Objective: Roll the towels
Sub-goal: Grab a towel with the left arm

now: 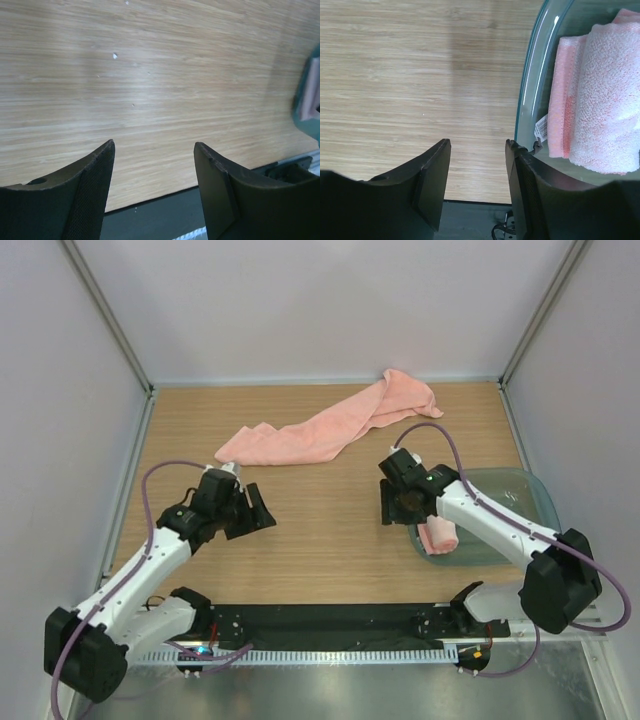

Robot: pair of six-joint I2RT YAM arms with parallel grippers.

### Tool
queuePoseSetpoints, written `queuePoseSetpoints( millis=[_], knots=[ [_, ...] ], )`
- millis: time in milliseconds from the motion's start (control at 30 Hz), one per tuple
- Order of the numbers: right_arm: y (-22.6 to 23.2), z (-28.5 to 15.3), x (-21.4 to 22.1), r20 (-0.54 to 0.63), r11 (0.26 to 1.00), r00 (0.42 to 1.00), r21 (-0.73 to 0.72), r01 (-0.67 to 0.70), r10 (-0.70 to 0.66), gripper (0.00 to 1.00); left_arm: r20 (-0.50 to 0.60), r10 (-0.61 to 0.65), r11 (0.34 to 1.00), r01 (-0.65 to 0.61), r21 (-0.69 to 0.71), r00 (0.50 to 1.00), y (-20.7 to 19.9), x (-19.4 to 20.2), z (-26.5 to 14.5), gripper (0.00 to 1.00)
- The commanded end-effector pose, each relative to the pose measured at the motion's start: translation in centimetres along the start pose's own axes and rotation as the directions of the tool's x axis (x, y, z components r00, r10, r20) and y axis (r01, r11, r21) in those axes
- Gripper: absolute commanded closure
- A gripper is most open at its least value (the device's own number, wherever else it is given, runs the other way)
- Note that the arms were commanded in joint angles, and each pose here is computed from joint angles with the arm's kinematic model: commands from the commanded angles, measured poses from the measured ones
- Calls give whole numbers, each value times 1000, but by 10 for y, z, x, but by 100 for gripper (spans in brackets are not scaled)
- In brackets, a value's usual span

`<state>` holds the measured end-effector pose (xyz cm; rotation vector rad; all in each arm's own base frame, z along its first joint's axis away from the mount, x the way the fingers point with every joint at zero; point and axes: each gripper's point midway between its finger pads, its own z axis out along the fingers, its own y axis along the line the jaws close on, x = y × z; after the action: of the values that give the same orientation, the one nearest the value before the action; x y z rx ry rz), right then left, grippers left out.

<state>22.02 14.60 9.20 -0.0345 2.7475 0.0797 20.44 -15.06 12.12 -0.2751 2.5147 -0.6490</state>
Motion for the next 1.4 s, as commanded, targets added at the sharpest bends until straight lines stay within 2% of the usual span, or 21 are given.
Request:
queuePoseSetpoints(
  millis=[0,167,267,300,333,433,567,833,900,967,1000,1067,1100,1267,1367],
  knots=[
    [5,-20,-16,64,998,998,-56,8,-4,44,88,0,999,3,-33,996,-8,-34,13,34],
    [23,-37,-31,113,989,994,-148,18,-1,37,163,16,978,18,-206,987,4,-79,47,33],
    [29,-43,-34,109,984,994,-175,33,-14,36,154,22,965,20,-262,988,2,-104,82,33],
    [30,-44,-32,99,983,995,-179,38,-21,36,115,12,950,25,-310,993,12,-103,104,34],
    [31,-46,-31,94,981,995,-189,39,-22,36,137,-3,952,44,-304,991,5,-122,110,35],
    [34,-53,-32,102,976,995,-214,42,-21,36,129,-23,941,65,-333,991,6,-141,145,37],
    [35,-54,-29,97,972,995,-231,42,-20,36,142,-21,924,74,-376,990,9,-163,173,38],
    [37,-39,-27,72,975,996,-215,62,-47,36,132,5,906,52,-420,991,12,-187,209,38],
    [38,-35,-26,65,975,997,-211,64,-52,36,135,9,905,49,-422,991,14,-192,215,44],
    [38,-33,-27,61,976,997,-209,66,-54,36,126,13,908,41,-417,992,14,-194,219,54],
    [39,-32,-27,59,976,997,-210,66,-55,36,126,11,910,42,-412,992,13,-197,222,73],
    [44,-32,-25,43,969,997,-236,66,-57,37,123,15,912,37,-409,992,13,-200,224,87],
    [44,-31,-25,42,969,997,-237,67,-59,37,119,15,913,35,-406,993,14,-201,225,100],
    [45,-29,-25,36,970,998,-233,65,-58,37,155,59,925,4,-380,986,-2,-218,201,100],
    [47,-32,-26,43,968,998,-244,61,-52,37,206,84,927,-1,-375,975,-12,-227,160,100]
  ],
)
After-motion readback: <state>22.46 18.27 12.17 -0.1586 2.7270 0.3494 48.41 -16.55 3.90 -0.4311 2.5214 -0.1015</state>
